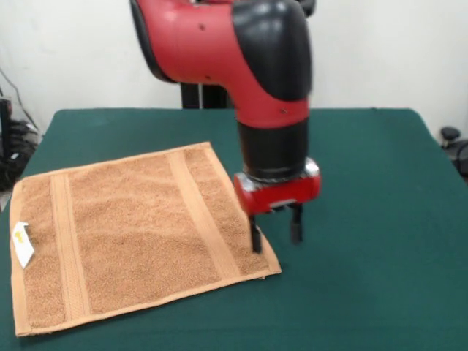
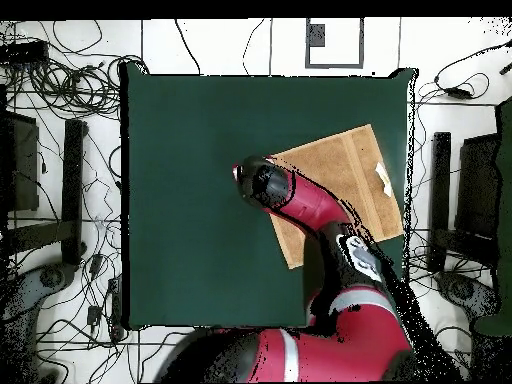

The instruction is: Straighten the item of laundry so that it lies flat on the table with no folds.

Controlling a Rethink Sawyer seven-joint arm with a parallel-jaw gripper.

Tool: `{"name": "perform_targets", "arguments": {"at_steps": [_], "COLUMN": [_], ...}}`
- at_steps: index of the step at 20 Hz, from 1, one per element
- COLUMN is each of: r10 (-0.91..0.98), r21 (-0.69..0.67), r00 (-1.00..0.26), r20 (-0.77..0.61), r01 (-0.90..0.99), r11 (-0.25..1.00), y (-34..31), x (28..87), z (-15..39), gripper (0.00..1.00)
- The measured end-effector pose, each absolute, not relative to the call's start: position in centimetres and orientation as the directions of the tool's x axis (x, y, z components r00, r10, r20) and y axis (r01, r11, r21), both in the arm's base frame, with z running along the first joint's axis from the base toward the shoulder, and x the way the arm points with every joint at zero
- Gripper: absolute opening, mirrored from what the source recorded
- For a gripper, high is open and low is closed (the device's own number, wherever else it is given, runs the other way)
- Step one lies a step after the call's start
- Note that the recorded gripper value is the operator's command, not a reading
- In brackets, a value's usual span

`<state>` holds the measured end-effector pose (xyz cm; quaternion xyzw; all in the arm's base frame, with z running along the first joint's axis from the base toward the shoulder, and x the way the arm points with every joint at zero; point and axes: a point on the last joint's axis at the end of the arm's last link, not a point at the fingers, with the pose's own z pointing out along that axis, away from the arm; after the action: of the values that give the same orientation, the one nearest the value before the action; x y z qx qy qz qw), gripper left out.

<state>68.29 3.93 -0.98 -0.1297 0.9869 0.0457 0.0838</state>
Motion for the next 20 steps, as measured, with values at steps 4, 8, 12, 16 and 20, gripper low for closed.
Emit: {"name": "perform_targets", "arguments": {"at_steps": [4, 8, 12, 16, 20], "r10": [-0.218, -0.205, -0.202, -0.209, -0.211], "r21": [0.001, -0.090, -0.158, -0.180, -0.177], "r00": [-0.949, -0.934, -0.919, -0.911, -0.913], "r20": [-0.228, -0.293, -0.337, -0.354, -0.348], "r01": [-0.224, -0.187, -0.156, -0.153, -0.157], "r11": [0.975, 0.978, 0.975, 0.972, 0.972], "y": [-1.2, -5.9, -8.9, -8.8, -8.2], "x": [67.6, 66.9, 66.4, 66.1, 65.5], "z": [1.4, 2.6, 2.8, 2.7, 2.3], "gripper": [1.00, 1.00, 1.00, 1.00, 1.00]}}
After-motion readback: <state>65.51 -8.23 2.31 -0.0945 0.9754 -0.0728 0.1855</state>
